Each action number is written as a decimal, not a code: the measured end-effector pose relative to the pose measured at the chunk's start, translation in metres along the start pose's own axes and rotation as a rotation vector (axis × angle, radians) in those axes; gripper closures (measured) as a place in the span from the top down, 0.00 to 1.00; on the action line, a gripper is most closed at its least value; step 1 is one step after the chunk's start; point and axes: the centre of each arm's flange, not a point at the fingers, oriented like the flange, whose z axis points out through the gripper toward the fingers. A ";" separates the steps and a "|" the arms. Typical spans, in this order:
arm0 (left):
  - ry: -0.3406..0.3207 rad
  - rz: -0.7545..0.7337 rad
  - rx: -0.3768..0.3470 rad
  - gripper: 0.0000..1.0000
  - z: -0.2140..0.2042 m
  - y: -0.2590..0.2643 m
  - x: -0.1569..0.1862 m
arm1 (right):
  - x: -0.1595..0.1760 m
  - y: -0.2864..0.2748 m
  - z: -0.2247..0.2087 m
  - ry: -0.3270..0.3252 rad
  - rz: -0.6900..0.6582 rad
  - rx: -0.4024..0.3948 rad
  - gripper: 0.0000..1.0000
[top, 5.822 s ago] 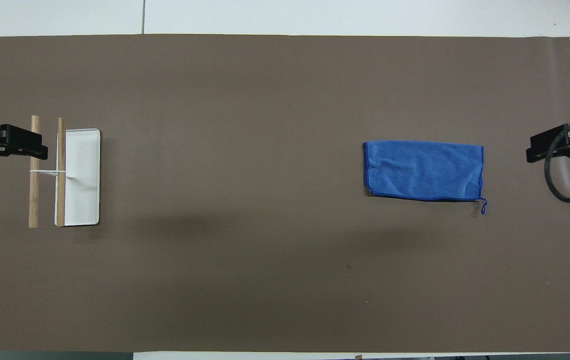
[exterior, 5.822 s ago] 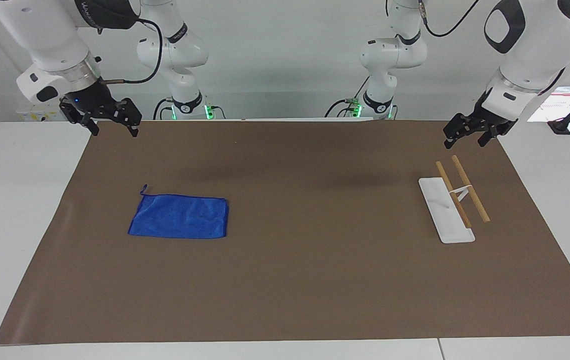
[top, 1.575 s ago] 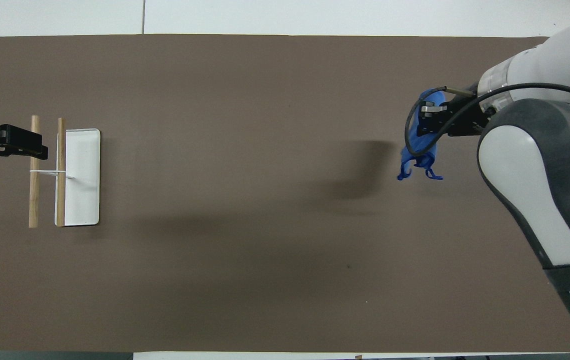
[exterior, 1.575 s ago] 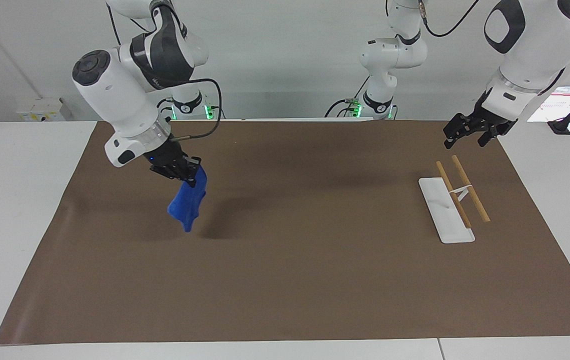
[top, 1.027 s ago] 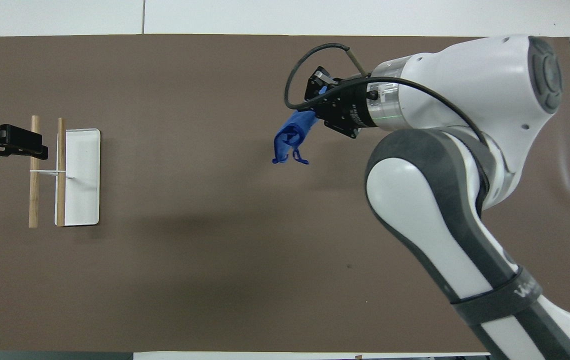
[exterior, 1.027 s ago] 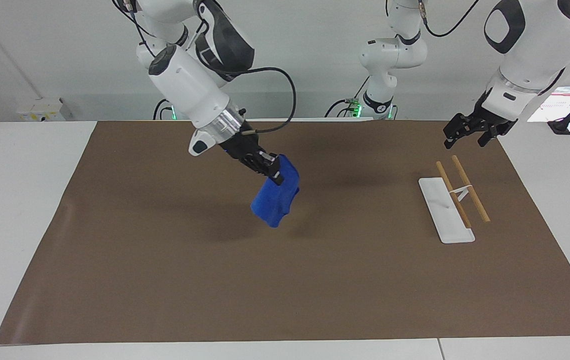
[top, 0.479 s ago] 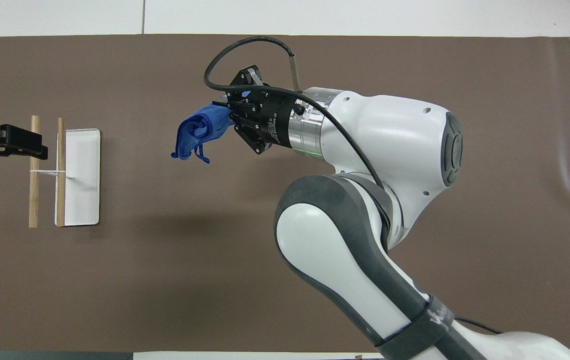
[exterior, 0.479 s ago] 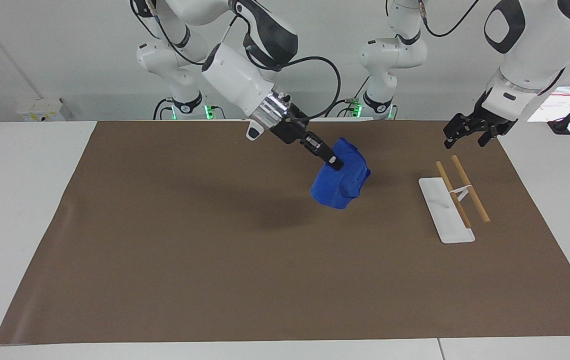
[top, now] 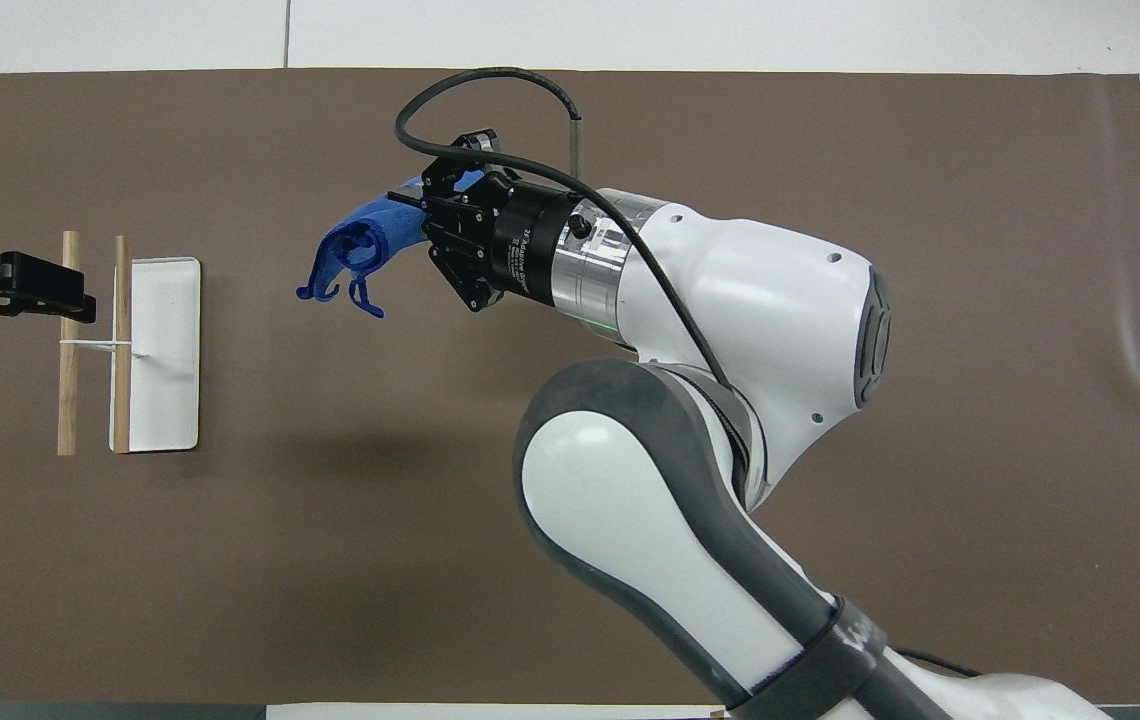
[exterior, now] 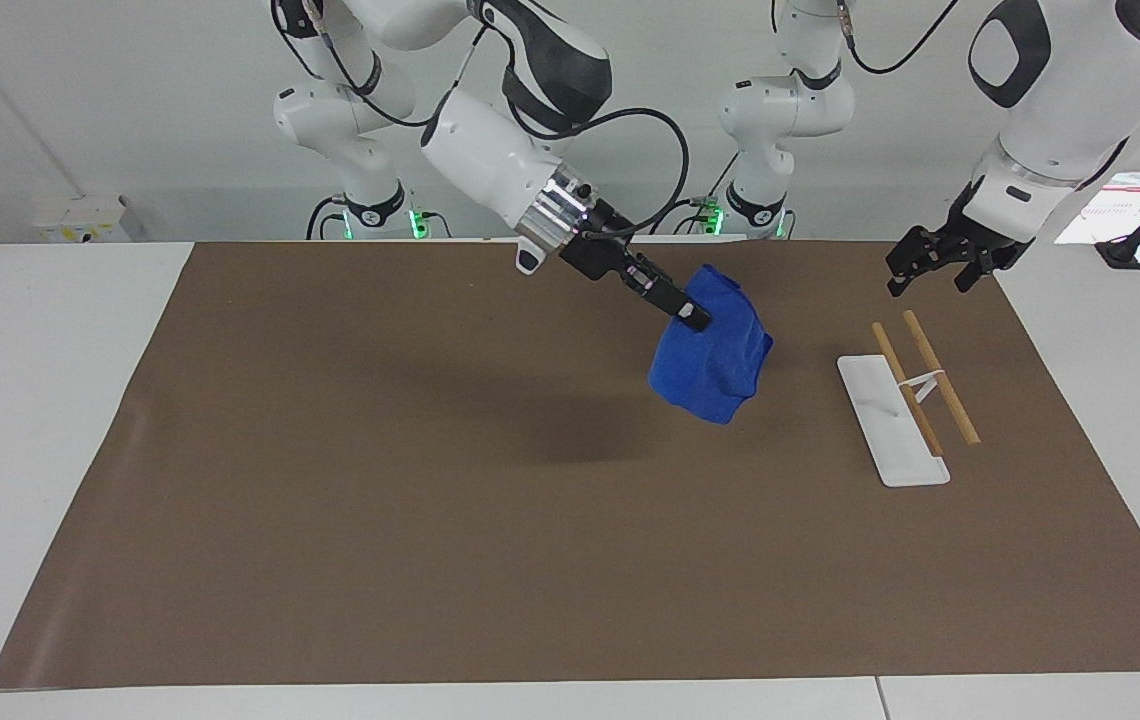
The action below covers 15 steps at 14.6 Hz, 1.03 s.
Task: Right arm passes towel to left arm to hang
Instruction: 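Carry the towel toward the left gripper while the left gripper reaches out, then close the left gripper on the towel beside the right gripper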
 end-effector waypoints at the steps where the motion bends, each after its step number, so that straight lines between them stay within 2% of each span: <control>1: 0.001 -0.002 0.000 1.00 0.002 0.001 0.000 | -0.003 0.003 0.002 -0.004 0.009 -0.004 0.04; 4: 0.021 -0.054 -0.009 1.00 0.010 0.010 0.001 | -0.015 0.011 0.009 -0.015 0.011 -0.013 0.04; 7: 0.028 -0.170 -0.106 1.00 0.017 0.032 0.002 | -0.025 0.017 0.013 -0.025 0.007 -0.021 0.04; 9: 0.022 -0.330 -0.185 1.00 0.023 0.039 0.008 | -0.027 0.018 0.015 -0.028 0.006 -0.024 0.04; 11: -0.014 -0.515 -0.269 1.00 0.036 0.045 0.014 | -0.027 0.018 0.014 -0.027 0.006 -0.024 0.04; 15: -0.101 -0.854 -0.317 1.00 0.072 0.053 0.012 | -0.027 0.018 0.014 -0.027 0.006 -0.023 0.04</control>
